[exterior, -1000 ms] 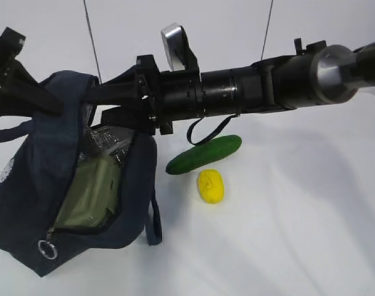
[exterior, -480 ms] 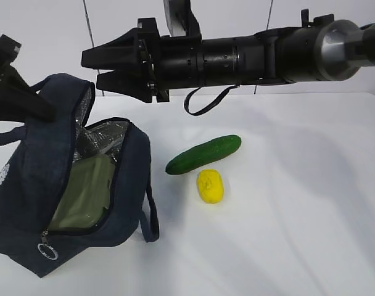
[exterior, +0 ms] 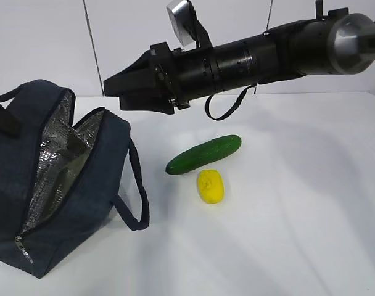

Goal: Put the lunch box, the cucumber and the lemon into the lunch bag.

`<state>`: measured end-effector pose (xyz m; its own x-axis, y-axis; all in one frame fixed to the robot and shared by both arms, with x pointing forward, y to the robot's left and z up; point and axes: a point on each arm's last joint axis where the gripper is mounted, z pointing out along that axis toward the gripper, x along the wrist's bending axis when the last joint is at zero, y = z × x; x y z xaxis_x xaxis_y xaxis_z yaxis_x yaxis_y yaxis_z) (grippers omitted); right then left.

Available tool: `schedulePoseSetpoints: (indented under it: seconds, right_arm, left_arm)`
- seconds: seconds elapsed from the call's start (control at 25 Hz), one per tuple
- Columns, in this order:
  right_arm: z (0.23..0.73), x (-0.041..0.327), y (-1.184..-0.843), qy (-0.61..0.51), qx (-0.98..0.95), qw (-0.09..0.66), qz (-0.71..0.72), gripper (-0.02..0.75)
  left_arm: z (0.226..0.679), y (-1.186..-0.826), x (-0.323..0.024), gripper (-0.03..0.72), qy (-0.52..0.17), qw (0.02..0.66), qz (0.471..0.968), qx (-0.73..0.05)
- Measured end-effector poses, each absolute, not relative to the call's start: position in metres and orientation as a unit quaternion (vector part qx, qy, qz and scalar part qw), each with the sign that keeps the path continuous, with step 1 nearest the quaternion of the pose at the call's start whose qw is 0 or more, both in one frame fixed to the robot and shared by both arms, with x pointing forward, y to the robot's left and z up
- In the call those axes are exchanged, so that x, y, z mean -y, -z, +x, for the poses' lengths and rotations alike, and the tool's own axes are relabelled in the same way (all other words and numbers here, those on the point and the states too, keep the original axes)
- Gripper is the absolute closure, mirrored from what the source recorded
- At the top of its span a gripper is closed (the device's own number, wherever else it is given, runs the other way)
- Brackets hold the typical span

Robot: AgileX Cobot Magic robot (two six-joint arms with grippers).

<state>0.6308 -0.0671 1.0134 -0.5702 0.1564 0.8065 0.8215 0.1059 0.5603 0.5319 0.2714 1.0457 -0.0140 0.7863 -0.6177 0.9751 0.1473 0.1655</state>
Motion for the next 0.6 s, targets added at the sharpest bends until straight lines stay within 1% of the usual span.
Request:
schedulePoseSetpoints:
  seconds: [0.12, 0.28, 0.48, 0.6]
  right_arm:
    - [0.627, 0.069, -1.017, 0.537, 0.715, 0.28, -0.349, 0.319]
    - [0.626, 0.073, -1.03, 0.483, 0.773, 0.245, -0.331, 0.319]
    - [0.635, 0.083, -1.045, 0.397, 0.84, 0.168, -0.329, 0.319]
    - [0.641, 0.092, -1.052, 0.34, 0.862, 0.117, -0.357, 0.319]
  left_arm:
    - [0.531, -1.044, -0.279, 0.688, 0.148, 0.287, 0.638, -0.699]
    - [0.528, -1.041, -0.291, 0.688, 0.14, 0.261, 0.642, -0.707]
    - [0.524, -1.037, -0.301, 0.687, 0.127, 0.226, 0.644, -0.719]
    - [0.523, -1.035, -0.306, 0.685, 0.117, 0.202, 0.647, -0.726]
